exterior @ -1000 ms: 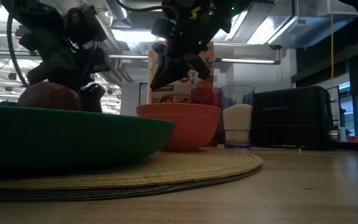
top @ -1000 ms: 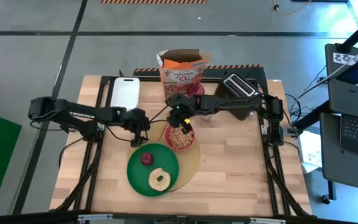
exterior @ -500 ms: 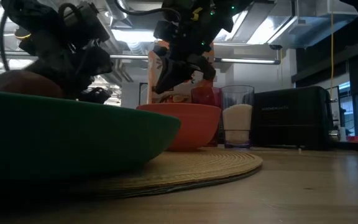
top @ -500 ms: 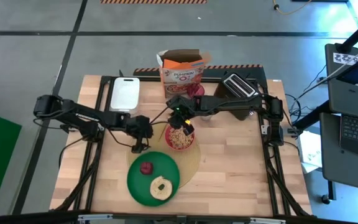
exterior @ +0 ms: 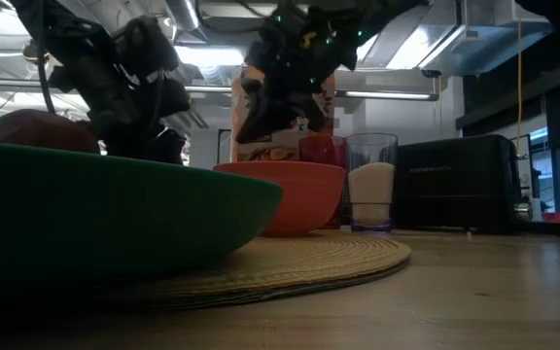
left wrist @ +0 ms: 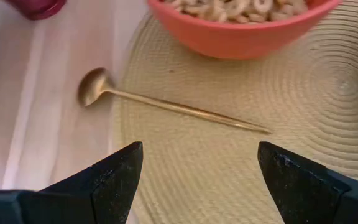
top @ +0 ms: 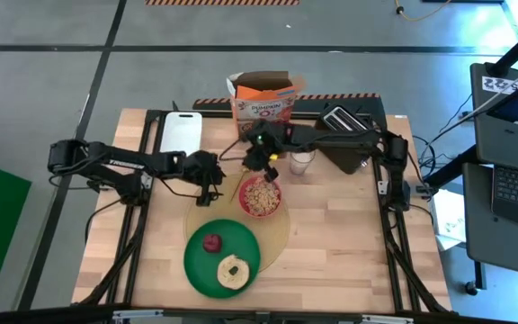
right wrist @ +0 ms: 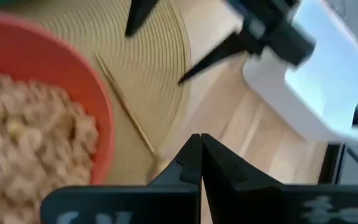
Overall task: Arrange a breakfast setting
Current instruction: Put the spoon on the brown table mat
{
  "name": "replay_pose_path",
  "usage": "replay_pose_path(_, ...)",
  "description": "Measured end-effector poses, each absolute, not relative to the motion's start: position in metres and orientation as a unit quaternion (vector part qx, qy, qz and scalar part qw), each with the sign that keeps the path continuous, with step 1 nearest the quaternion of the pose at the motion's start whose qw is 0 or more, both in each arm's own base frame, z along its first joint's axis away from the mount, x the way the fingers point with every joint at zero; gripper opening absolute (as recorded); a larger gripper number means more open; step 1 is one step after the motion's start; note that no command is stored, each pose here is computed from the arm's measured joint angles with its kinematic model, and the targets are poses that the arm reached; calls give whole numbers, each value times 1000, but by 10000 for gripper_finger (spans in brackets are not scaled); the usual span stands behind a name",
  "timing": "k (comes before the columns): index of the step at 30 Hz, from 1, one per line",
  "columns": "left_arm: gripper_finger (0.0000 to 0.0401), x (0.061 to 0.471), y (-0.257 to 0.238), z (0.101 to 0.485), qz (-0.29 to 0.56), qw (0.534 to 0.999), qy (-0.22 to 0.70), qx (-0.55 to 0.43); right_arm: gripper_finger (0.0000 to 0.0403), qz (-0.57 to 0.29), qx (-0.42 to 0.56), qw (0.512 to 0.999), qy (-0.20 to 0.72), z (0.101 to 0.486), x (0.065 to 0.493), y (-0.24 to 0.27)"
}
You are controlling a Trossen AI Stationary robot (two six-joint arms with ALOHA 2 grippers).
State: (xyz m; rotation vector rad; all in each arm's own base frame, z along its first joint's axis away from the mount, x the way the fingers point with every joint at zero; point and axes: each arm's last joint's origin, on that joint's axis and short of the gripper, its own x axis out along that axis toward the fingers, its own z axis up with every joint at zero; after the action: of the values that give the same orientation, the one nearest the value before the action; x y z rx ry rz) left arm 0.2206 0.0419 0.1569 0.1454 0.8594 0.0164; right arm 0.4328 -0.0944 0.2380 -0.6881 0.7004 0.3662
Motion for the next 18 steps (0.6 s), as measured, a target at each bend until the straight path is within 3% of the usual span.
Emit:
replay_pose_path(7, 301, 219, 56, 148, -13, 903, 428, 40, 5, 178, -326, 856, 360, 210, 434, -123)
replay_pose_path(18, 209, 214, 46, 126, -62, 859, 508, 12, 5, 203, -340, 853, 340, 200, 440, -122)
